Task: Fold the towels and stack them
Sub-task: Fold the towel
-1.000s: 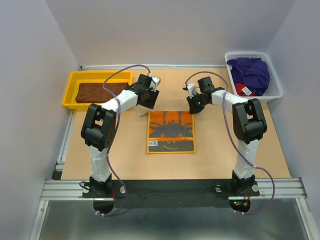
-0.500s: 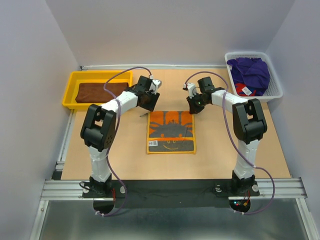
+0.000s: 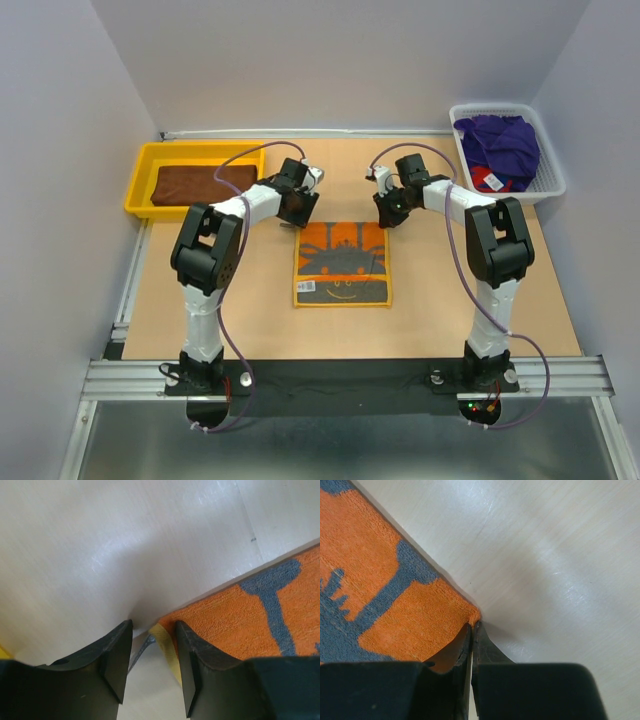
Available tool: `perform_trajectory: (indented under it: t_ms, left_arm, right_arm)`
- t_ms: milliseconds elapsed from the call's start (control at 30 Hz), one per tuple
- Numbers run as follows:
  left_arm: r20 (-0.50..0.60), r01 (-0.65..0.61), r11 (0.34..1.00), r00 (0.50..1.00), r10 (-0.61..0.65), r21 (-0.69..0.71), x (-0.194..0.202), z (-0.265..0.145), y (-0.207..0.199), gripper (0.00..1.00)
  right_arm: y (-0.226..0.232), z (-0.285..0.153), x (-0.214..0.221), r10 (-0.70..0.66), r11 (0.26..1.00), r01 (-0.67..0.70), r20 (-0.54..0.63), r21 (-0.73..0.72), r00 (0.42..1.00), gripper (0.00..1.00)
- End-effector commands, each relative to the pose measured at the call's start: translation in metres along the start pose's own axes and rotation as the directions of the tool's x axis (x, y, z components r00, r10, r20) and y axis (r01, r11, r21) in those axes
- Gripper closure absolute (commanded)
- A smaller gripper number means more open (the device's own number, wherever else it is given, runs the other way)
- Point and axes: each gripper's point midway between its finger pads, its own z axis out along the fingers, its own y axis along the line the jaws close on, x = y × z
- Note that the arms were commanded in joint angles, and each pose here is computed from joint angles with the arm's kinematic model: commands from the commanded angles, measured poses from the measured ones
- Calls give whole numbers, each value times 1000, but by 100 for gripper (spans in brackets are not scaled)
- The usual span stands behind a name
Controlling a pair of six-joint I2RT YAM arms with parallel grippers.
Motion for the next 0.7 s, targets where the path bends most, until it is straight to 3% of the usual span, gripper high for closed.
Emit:
perform_trajectory:
  t_ms: [0,367,667]
  left_arm:
    - [-9,-1,1000,1000,0,-27,0,4,4,50]
    - [-125,1,1000,992,-3,-20,36,21,7,59]
    - [-178,2,1000,984,1,18,51,28,2,78]
  right_arm:
    - [7,9,33,3,1000,-3,-105,3,994,100]
    - [5,7,34,1,1000,1,-110,19,994,100]
    - [1,4,30,-9,999,13,-105,38,994,100]
